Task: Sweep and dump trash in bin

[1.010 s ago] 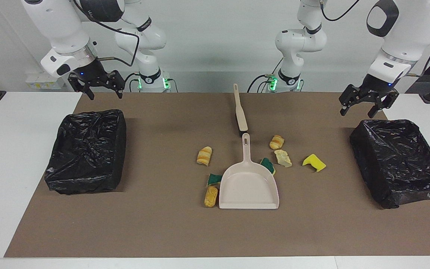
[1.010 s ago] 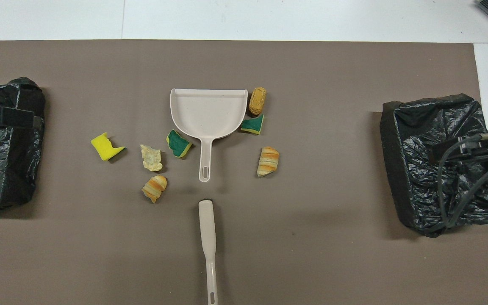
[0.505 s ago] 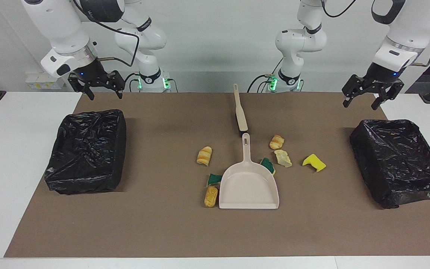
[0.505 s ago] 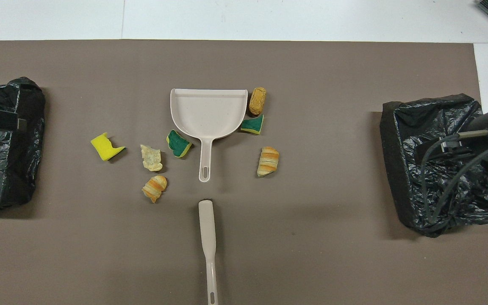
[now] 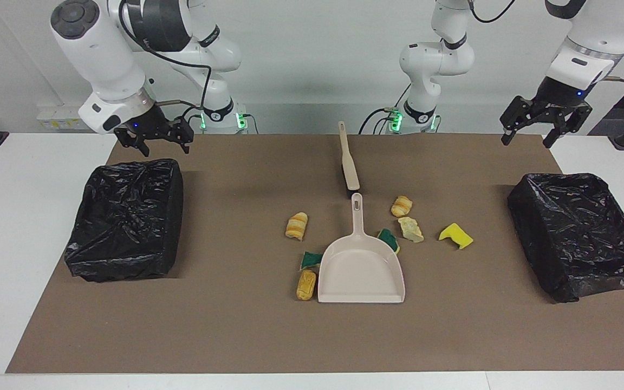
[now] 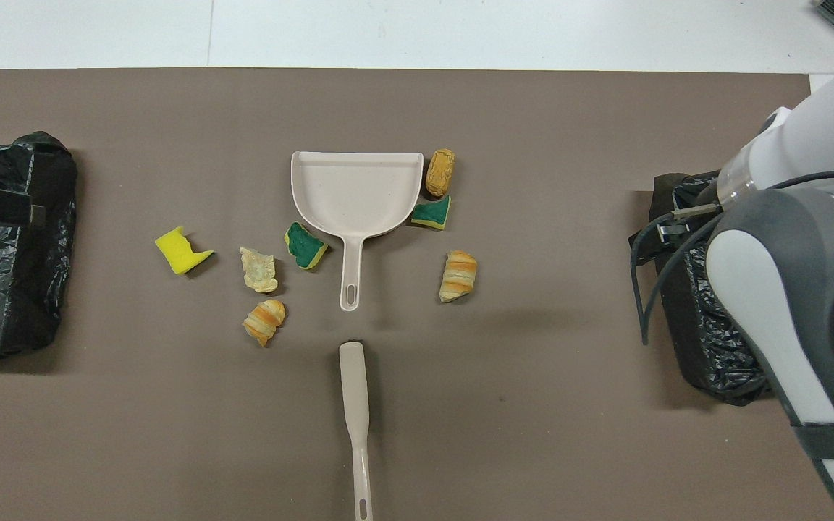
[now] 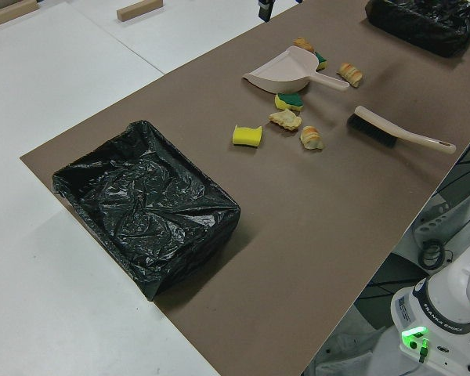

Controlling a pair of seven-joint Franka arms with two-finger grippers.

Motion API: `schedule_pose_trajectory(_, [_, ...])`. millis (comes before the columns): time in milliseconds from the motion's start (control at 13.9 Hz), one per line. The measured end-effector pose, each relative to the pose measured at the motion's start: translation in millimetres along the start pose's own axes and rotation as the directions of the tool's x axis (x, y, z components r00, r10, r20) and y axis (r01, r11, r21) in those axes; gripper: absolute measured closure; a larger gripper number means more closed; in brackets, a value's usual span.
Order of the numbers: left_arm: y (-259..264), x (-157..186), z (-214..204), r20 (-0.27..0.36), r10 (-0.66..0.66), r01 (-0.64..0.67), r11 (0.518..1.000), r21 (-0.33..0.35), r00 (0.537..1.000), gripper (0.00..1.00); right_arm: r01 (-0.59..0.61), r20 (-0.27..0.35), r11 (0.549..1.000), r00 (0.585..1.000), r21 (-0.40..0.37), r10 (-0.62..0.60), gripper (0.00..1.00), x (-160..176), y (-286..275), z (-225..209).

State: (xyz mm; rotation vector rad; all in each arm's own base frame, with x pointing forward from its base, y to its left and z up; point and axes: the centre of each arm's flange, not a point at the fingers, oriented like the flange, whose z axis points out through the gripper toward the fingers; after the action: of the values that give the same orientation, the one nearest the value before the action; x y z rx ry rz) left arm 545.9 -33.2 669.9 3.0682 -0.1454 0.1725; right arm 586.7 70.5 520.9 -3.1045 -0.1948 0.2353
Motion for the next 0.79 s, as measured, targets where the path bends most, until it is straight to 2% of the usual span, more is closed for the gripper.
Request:
schedule_pose_trajectory(289, [43.0, -5.4, 10.6, 0.033, 0.034, -0.034, 0.999, -0.008, 0.999, 0.0, -0.013, 0.0, 1.0, 1.0, -0.002, 0.013, 0.0, 7.7, -12.3, 9.2])
schedule_pose_trajectory(433, [77.4, -15.2, 27.6, 0.071, 0.038, -0.037, 0.999, -0.011, 0.997, 0.0, -0.02, 0.0, 1.0, 1.0, -0.002, 0.02, 0.0, 8.9, -17.8, 10.9])
schedule_pose_trajectory(649, [135.3, -45.7, 63.3, 0.088, 0.019, -0.018, 1.0, -0.012, 0.996, 0.0, -0.023, -0.029, 1.0, 0.999, 0.012, 0.024, 0.0, 12.3, -24.2, 9.0])
schedule_pose_trajectory(794, [166.3, -81.0, 87.1, 0.102, 0.023, -0.022, 1.0, -0.01, 0.995, 0.0, -0.03, -0.026, 0.998, 0.999, 0.05, 0.031, 0.0, 14.4, -28.9, 12.0])
